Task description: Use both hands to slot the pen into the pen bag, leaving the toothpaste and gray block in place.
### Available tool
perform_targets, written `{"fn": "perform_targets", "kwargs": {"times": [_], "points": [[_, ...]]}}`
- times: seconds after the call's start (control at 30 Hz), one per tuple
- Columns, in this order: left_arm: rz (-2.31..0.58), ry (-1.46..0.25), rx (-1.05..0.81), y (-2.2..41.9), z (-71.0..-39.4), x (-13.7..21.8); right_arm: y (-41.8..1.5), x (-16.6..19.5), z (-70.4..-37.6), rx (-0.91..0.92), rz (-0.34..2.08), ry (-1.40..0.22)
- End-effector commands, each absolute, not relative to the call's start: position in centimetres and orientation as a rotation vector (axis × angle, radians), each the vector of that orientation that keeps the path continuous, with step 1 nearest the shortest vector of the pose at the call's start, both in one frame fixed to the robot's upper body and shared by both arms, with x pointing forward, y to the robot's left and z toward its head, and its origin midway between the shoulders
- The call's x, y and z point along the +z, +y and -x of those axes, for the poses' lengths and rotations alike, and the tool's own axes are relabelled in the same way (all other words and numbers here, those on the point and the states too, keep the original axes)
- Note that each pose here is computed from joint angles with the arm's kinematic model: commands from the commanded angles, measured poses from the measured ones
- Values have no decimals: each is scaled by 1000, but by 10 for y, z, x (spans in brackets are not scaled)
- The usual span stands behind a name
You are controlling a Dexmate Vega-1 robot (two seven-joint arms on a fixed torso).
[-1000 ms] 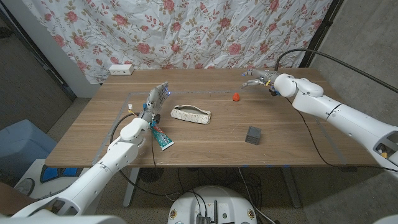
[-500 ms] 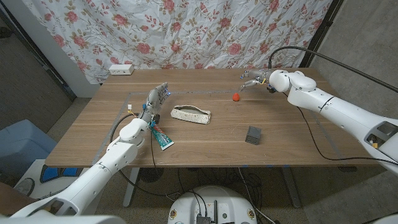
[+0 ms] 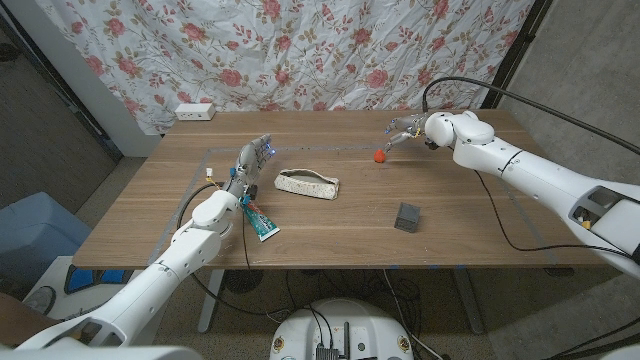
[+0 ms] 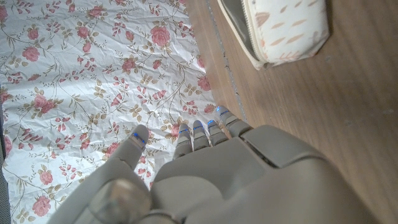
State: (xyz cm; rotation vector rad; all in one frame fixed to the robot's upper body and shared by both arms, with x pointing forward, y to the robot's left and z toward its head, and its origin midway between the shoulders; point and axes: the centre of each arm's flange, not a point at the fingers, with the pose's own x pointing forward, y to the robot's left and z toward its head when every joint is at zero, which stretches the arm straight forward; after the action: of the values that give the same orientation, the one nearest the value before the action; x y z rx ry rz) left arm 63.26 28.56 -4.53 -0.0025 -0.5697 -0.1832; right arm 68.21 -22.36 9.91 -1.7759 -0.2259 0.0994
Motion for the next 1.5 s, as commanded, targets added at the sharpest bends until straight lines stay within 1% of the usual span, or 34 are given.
{"fn": "perform_targets", "kwargs": {"times": [0.03,0.87,1.5], "points": [[-3,-557,-183,285,-634,-44,-218,92,-692,109,1829,-167],[-6,-536,-195,285,-635,-48,-198,73,-699,122,1884,-168],[-5,-527,-200,282,-635,-52,-195,67,-702,66,1891,-244]]}}
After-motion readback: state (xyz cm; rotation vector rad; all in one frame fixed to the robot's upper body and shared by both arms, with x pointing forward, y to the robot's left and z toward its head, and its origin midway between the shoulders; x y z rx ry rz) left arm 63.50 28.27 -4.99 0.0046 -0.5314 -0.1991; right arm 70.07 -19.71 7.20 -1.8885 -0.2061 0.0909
